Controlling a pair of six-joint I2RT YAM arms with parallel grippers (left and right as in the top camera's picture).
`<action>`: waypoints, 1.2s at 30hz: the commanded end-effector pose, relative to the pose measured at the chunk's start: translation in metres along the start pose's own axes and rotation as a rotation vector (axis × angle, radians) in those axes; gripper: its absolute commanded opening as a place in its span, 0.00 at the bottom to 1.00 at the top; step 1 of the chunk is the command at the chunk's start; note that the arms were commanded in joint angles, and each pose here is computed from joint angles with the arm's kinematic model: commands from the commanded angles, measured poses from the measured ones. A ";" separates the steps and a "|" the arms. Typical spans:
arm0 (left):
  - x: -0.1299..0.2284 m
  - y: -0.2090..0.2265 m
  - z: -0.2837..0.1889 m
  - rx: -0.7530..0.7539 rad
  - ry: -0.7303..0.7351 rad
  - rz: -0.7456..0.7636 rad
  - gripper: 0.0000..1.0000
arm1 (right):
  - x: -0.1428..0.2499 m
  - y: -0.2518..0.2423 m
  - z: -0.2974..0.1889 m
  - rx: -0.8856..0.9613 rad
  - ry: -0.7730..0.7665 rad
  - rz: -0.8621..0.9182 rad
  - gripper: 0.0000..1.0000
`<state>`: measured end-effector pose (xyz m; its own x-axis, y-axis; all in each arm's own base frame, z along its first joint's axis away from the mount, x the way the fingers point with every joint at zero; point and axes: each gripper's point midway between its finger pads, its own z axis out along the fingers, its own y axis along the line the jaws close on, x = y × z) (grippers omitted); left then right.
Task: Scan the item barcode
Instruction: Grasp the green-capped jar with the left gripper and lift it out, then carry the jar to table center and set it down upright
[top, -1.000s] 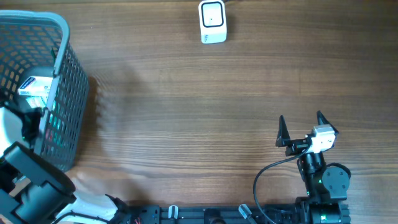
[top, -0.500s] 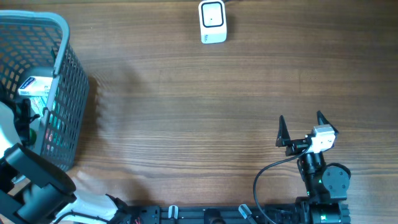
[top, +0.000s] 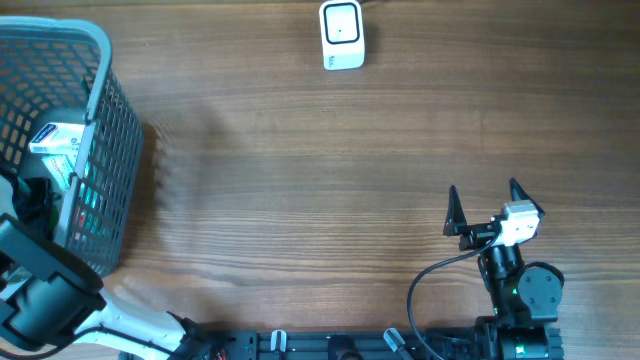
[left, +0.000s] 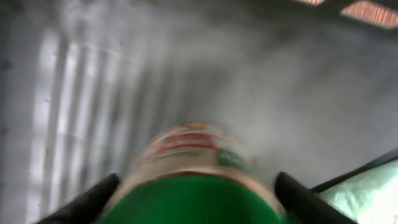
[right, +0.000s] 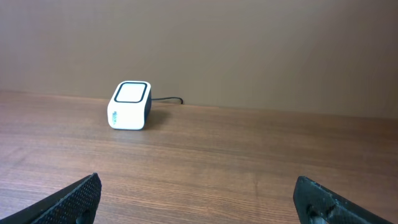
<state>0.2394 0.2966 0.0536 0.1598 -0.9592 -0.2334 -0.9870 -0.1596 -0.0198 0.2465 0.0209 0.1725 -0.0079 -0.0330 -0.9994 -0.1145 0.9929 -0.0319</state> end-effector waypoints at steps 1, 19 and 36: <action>0.011 -0.010 0.000 0.053 0.076 0.026 0.49 | -0.002 0.004 0.000 -0.020 -0.008 -0.019 1.00; 0.095 -0.062 -0.395 1.118 0.058 0.415 0.54 | -0.001 0.004 0.000 -0.020 -0.008 -0.019 1.00; 0.352 -0.093 -0.256 0.501 0.066 1.112 0.51 | -0.001 0.004 0.000 -0.020 -0.008 -0.019 1.00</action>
<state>0.3817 -0.0825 0.2573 -0.7632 -0.5466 -0.3447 -0.4583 0.8339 -0.3077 0.2465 0.0209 0.1725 -0.0079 -0.0330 -0.9994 -0.1145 0.9929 -0.0319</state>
